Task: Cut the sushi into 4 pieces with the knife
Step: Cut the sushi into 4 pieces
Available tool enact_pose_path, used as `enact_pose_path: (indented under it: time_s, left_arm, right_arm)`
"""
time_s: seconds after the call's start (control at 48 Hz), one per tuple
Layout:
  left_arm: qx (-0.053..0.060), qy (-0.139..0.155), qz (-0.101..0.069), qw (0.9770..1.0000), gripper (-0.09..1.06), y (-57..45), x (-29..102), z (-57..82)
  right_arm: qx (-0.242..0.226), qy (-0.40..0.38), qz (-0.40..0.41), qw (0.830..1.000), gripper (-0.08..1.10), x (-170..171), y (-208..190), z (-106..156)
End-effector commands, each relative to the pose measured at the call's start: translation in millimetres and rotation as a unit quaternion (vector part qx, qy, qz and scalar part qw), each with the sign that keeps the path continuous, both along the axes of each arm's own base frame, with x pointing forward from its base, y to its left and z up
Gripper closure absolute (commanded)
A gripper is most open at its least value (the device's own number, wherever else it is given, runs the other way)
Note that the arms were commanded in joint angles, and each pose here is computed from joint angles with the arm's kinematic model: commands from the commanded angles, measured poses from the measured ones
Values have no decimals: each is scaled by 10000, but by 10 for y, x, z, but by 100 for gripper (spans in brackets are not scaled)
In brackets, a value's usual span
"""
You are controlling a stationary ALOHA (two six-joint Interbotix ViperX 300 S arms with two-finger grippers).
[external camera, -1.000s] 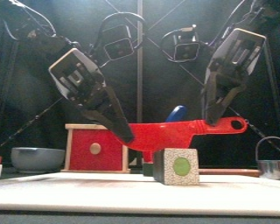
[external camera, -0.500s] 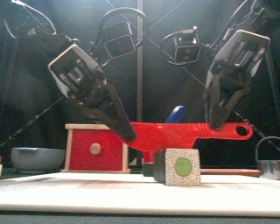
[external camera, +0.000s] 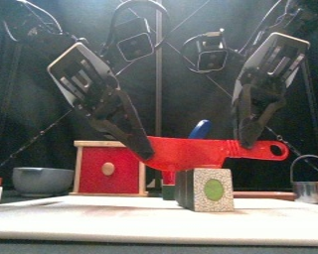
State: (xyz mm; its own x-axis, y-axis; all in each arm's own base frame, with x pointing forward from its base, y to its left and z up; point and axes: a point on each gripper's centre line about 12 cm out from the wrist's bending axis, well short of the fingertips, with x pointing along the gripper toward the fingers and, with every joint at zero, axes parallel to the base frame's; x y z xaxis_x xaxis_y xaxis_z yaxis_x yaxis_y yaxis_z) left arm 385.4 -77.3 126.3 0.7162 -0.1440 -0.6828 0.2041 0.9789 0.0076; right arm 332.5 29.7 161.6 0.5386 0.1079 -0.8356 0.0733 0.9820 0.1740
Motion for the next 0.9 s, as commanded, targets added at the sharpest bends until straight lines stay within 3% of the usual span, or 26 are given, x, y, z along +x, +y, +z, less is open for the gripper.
enact_pose_path:
  time_s: [0.021,0.292,0.5,0.75,0.896]
  left_arm:
    - [2,-102,-59,9999,57,-42,52,56]
    - [66,214,-60,9997,57,-38,33,-191]
    - [159,617,-17,9980,57,17,5,-515]
    - [180,622,133,9978,57,158,41,-527]
    - [220,609,292,9975,57,332,62,-519]
  right_arm:
    - [0,-167,-66,9998,69,42,-37,81]
    - [-26,54,-34,10000,69,74,-21,-80]
    - [-43,309,-69,9995,69,87,-30,-318]
    - [-95,268,-58,9996,69,104,-56,-300]
    - [-227,248,-117,9994,69,118,-186,-293]
